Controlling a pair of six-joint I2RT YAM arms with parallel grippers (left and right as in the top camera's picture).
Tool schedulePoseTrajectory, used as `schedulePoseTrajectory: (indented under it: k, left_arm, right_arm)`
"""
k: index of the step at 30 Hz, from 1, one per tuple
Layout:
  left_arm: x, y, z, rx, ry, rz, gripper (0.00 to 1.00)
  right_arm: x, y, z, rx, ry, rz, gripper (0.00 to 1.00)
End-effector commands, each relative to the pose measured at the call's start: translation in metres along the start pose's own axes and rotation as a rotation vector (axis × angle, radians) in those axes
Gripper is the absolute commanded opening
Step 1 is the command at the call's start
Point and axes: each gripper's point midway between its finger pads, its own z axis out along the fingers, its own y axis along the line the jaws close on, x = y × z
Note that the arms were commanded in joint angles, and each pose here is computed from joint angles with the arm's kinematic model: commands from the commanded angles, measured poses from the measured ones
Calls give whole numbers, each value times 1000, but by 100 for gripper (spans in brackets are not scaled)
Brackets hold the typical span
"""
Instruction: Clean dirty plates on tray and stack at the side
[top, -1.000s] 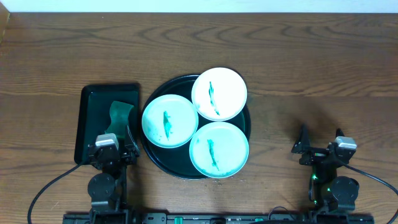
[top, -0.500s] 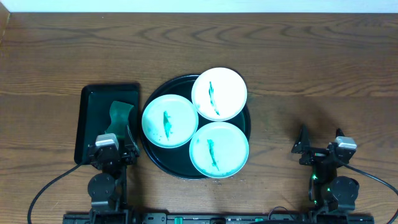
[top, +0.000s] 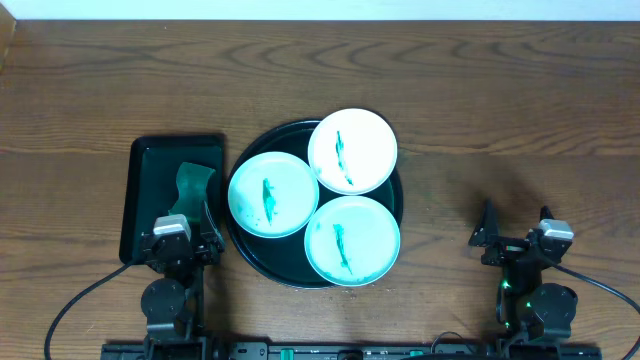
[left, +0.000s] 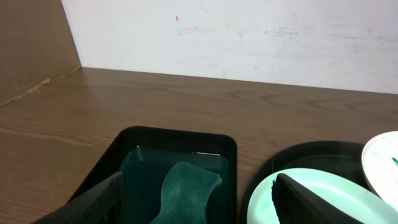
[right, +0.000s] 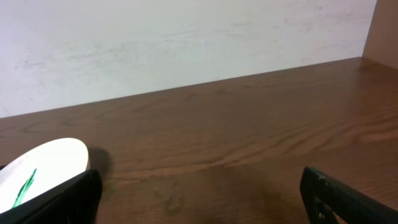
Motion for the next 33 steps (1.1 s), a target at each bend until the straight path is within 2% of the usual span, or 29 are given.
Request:
schedulePoseTrajectory:
  k: [1, 22, 33]
  left_arm:
    - [18, 2, 3, -8, 38, 6, 75]
    - [18, 1, 3, -4, 38, 6, 75]
    - [17, 1, 3, -2, 40, 6, 75]
  right_arm:
    - [0, -2, 0, 7, -2, -10, 99]
    - [0, -4, 0, 19, -5, -29, 99]
    - [-1, -5, 0, 23, -5, -221, 99]
